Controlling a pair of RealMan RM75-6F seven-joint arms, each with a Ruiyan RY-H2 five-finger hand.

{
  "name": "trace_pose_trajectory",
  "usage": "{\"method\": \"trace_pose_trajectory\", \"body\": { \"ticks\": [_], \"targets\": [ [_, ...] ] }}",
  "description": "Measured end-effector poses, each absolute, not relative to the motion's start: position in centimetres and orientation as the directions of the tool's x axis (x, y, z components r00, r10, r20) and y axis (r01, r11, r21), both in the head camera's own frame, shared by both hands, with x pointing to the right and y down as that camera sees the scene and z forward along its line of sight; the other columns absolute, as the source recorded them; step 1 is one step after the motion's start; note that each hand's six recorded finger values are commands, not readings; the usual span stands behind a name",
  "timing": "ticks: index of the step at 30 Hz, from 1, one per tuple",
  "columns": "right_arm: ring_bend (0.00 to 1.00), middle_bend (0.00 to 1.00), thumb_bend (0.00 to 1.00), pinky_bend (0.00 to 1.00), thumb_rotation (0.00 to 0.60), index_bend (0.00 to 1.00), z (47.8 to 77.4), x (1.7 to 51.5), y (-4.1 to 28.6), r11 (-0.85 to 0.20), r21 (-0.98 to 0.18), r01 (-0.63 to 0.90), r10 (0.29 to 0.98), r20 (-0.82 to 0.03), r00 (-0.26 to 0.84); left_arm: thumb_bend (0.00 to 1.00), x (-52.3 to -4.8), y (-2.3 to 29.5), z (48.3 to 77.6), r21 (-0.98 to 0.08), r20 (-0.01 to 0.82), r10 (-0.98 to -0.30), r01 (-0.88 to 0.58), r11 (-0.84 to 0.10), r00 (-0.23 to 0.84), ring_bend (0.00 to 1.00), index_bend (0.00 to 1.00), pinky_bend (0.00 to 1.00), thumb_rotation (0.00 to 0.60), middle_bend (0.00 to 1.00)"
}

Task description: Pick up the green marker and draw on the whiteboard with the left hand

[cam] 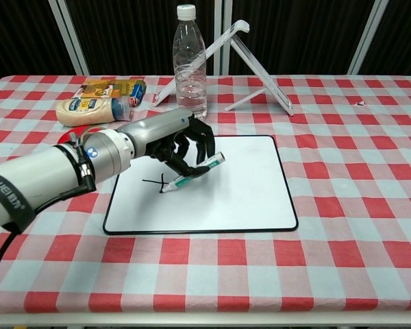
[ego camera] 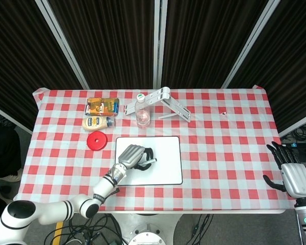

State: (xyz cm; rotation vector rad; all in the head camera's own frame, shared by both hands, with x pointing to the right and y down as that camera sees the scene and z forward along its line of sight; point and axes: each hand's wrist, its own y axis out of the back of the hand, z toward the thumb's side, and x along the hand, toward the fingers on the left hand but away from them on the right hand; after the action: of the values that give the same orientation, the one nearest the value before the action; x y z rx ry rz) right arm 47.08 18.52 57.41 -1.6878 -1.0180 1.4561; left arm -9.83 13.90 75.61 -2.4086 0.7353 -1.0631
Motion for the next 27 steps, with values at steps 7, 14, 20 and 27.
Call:
{"method": "trace_pose_trajectory", "body": {
  "ticks": [7, 14, 20, 27],
  "targets": [
    [0.00, 0.00, 0.19, 0.00, 0.600, 0.00, 57.0, 47.1, 18.5, -0.451, -0.882, 0.132, 0.892, -0.445, 0.075, 0.44, -9.9, 14.9, 74.0, -0.559, 0.537, -0.618, -0.306, -0.771, 0.574, 0.70, 0.52, 0.92, 0.600, 0.57],
    [0.00, 0.00, 0.19, 0.00, 0.600, 0.00, 56.7, 47.1, 18.4, -0.442, -0.887, 0.136, 0.897, -0.435, 0.076, 0.44, -12.8, 12.9, 71.6, -0.615, 0.506, -0.662, -0.308, -0.726, 0.552, 0.67, 0.52, 0.89, 0.600, 0.55],
    [0.00, 0.00, 0.19, 0.00, 0.600, 0.00, 57.0, 46.7, 18.3, -0.448, -0.884, 0.131, 0.894, -0.439, 0.090, 0.44, -18.0, 11.8, 71.6, -0.709, 0.556, -0.686, -0.162, -0.686, 0.470, 0.64, 0.50, 0.85, 0.600, 0.54],
    [0.00, 0.00, 0.19, 0.00, 0.600, 0.00, 57.2, 45.9, 18.2, -0.455, -0.880, 0.134, 0.890, -0.443, 0.110, 0.44, -22.5, 12.7, 72.6, -0.753, 0.645, -0.674, 0.151, -0.640, 0.360, 0.63, 0.48, 0.83, 0.600, 0.52]
  ]
}}
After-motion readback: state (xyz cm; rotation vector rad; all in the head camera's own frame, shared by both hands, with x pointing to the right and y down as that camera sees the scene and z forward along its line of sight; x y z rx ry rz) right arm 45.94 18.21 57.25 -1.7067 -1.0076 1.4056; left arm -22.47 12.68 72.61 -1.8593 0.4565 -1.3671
